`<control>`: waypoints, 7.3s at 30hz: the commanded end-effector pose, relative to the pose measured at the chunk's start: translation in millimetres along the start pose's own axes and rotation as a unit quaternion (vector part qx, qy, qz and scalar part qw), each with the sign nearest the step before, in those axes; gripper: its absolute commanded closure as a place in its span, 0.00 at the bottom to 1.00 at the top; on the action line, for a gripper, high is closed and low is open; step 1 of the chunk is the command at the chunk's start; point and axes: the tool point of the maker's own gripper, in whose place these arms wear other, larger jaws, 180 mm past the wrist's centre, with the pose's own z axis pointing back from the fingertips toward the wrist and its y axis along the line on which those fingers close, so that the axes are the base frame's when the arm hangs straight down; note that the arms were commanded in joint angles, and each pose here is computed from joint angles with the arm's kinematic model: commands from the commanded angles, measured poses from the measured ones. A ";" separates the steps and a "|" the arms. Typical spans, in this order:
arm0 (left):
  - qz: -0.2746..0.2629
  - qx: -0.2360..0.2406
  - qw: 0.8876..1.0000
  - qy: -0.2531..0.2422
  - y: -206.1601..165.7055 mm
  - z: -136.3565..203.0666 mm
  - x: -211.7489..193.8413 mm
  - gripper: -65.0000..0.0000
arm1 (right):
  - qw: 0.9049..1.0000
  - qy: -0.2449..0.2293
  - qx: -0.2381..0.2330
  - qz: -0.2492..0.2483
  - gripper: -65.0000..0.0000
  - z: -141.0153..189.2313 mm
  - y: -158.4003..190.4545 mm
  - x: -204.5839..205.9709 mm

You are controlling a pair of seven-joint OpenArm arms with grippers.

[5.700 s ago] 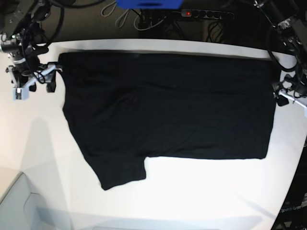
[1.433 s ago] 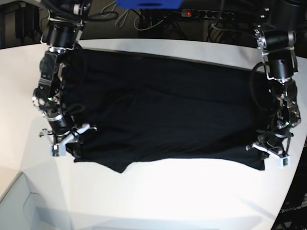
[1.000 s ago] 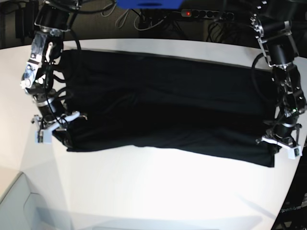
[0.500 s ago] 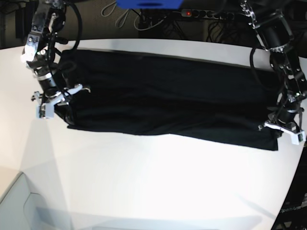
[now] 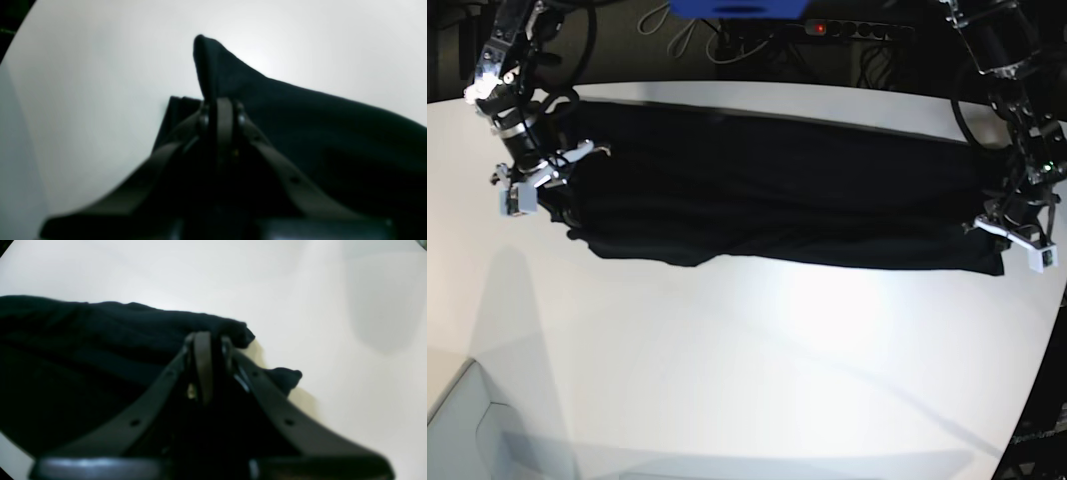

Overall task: Layout the t-shirt on the table in an organized manner, then fold the t-shirt properly
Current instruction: 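Lift the hem with both grippers and fold it over toward the collar edge, then regrasp the folded strip end with the right gripper while the left holds, then hold the folded strip ends with both grippers and straighten it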

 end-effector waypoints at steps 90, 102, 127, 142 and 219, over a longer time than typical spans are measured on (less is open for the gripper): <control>-0.069 0.020 0.984 0.164 21.4 28.1 -49.2 0.65 | 0.997 0.038 -0.064 -0.001 0.43 9.7 -46.8 2.7; -0.069 0.021 0.984 0.164 21.6 28.1 -49.2 0.65 | 0.988 0.145 0.023 -0.045 0.43 -84.8 -34.6 -17.1; -0.064 0.019 0.984 0.165 19.1 27.6 -51.4 0.65 | 0.995 0.098 0.022 0.016 1.00 -69.1 -18.1 22.4; -0.068 0.021 0.984 0.164 21.5 28.1 -49.4 0.65 | 0.988 0.153 -0.001 0.035 1.00 2.7 -7.0 -29.7; -0.056 -0.023 0.984 0.167 13.5 13.0 -56.0 1.00 | 0.977 0.171 -0.051 -0.119 0.50 -7.9 -36.5 -83.6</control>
